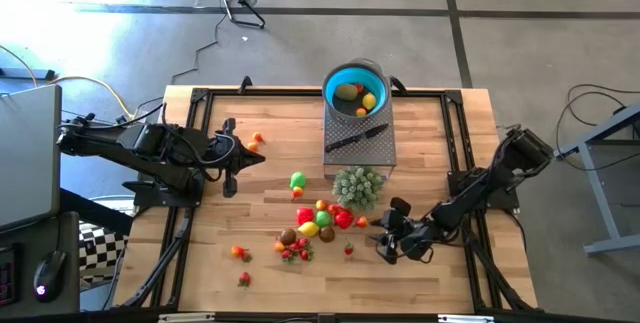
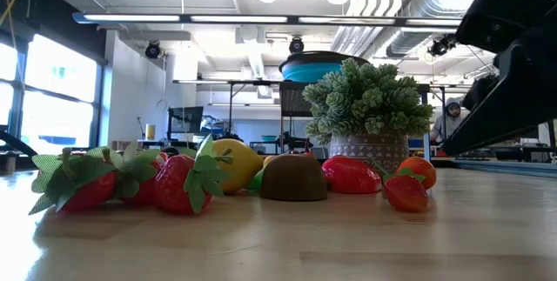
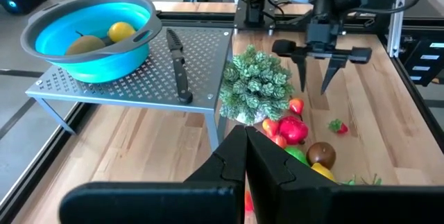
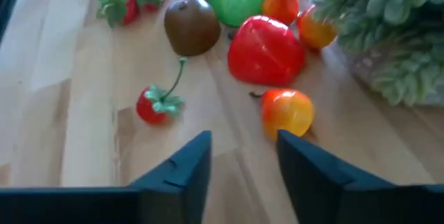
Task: Pick & Place Fruit
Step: Put the orange pear into the blue strainer bowl
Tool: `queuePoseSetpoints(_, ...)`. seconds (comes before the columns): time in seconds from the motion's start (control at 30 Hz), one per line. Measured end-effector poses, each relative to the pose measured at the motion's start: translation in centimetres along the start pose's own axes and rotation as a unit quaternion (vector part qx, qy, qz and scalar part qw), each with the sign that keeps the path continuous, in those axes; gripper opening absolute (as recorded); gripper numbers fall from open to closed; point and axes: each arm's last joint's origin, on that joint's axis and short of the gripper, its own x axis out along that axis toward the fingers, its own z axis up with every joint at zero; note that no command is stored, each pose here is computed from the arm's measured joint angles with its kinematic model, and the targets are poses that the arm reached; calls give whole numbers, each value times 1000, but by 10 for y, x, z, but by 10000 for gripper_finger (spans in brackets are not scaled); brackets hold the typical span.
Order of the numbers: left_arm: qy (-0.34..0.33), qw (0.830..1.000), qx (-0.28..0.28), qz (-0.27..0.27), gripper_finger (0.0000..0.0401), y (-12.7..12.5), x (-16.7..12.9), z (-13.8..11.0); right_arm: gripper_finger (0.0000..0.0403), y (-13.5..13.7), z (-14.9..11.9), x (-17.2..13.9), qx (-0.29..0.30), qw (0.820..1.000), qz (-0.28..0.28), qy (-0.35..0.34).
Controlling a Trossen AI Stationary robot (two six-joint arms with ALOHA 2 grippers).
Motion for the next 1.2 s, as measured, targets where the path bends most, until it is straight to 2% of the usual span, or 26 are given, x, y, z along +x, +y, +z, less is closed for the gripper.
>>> queuePoseSetpoints(0.2, 0, 1000, 0, 0, 0, 0, 0, 0, 261, -8, 2, 4, -5, 1000, -27, 12)
queuePoseSetpoints(0.37, 0, 1000, 0, 0, 0, 0, 0, 0, 297, -13, 3, 6, -7, 999, -41, 20)
queuePoseSetpoints(0.73, 0, 1000, -9, 0, 0, 0, 0, 0, 294, -17, 7, 10, -47, 998, -33, 33)
queuePoseSetpoints(1.2, 0, 1000, -10, 0, 0, 0, 0, 0, 294, -14, 11, 17, -51, 998, -25, -2)
